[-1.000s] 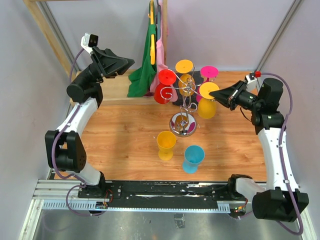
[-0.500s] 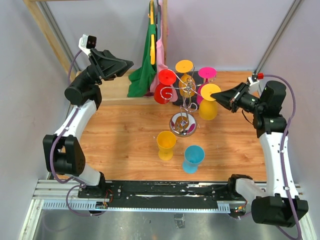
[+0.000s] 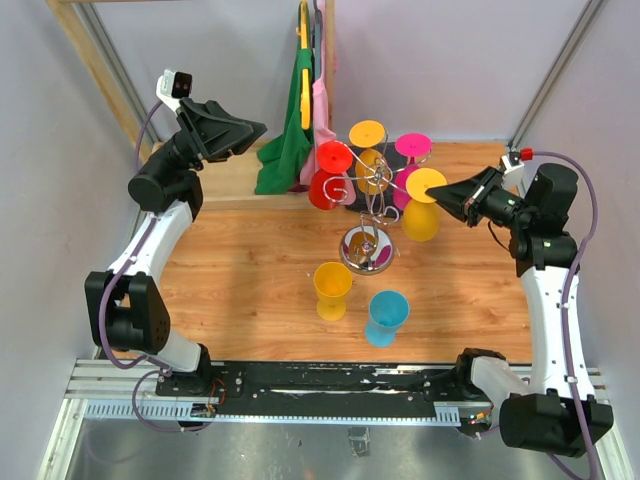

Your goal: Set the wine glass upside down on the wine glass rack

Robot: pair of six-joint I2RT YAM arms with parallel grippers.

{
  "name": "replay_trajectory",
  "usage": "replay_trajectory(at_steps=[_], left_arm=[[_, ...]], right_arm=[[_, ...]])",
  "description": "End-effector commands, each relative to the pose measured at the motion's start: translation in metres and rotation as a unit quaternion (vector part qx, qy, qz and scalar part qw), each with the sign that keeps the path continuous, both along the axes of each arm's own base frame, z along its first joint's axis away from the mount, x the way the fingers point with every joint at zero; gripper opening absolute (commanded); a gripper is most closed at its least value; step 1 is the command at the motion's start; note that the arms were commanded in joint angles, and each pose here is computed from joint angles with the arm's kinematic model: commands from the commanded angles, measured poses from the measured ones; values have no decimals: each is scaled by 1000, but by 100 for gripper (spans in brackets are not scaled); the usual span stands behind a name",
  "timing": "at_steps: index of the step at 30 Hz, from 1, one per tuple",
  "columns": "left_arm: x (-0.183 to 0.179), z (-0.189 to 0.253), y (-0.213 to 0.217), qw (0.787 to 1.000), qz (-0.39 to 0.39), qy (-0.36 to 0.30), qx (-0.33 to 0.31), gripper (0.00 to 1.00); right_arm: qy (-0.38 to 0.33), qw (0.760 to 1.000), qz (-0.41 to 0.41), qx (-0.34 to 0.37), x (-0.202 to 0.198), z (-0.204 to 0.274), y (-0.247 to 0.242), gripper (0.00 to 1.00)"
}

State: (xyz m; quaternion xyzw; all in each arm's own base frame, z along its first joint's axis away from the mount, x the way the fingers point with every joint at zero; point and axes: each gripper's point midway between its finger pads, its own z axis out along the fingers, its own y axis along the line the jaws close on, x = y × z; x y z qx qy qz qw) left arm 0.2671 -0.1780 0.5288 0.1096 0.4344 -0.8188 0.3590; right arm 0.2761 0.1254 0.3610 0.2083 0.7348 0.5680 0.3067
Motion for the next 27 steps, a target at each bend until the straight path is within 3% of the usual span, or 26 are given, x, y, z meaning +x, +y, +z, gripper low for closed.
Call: replay_trajectory(at_steps=[1, 27], left_arm=[[-26, 6, 4, 999, -25, -26, -3, 47], [-21, 3, 3, 999, -31, -24, 0, 47]], right_arm=[[-29, 1000, -5, -8, -10, 11, -3, 1], [-32, 998, -44, -31, 18, -1, -26, 1]])
